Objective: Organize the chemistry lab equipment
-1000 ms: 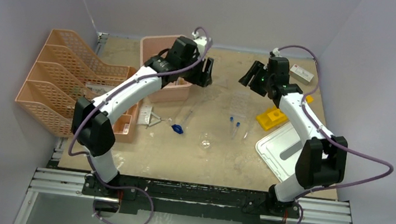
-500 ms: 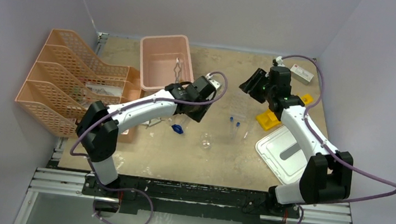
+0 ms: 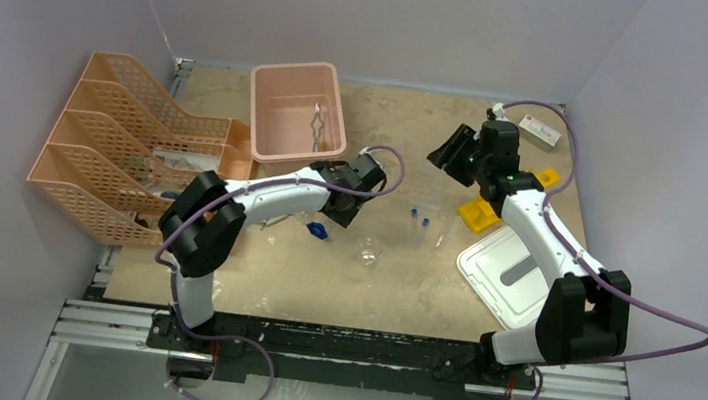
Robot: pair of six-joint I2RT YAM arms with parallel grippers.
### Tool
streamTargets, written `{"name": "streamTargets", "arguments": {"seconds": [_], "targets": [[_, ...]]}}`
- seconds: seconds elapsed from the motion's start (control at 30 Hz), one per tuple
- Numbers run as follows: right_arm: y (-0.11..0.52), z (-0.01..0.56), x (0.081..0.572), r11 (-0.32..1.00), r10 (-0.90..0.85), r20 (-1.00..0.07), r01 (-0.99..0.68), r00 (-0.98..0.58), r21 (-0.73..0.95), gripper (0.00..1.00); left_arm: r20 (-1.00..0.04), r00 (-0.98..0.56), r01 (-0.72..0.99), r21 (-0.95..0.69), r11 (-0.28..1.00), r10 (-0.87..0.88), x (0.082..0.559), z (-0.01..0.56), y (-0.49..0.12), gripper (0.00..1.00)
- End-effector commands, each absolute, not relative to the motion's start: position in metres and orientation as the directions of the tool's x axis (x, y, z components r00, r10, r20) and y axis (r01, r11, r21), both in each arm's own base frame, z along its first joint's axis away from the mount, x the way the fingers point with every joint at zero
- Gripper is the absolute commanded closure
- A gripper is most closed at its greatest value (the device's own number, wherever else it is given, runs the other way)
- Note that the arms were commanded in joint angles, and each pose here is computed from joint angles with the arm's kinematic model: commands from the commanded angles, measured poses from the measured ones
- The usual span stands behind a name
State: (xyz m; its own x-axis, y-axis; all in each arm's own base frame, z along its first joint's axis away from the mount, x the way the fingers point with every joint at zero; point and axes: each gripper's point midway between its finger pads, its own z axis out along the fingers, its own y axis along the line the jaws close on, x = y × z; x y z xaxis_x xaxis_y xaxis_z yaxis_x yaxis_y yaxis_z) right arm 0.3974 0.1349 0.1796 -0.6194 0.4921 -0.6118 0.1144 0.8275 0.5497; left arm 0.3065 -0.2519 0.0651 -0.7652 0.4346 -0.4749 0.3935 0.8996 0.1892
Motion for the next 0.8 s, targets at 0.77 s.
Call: {"name": "streamTargets", "arguments": {"seconds": [0.77], "targets": [[0.129,0.221,0.411,0.86,0.445,-0.713,0.038,-0.541,0.508,0.46,-0.583,-0.735,0.32,0.151,0.935,0.346,0.341,0.066,-0.276,0.79]]}}
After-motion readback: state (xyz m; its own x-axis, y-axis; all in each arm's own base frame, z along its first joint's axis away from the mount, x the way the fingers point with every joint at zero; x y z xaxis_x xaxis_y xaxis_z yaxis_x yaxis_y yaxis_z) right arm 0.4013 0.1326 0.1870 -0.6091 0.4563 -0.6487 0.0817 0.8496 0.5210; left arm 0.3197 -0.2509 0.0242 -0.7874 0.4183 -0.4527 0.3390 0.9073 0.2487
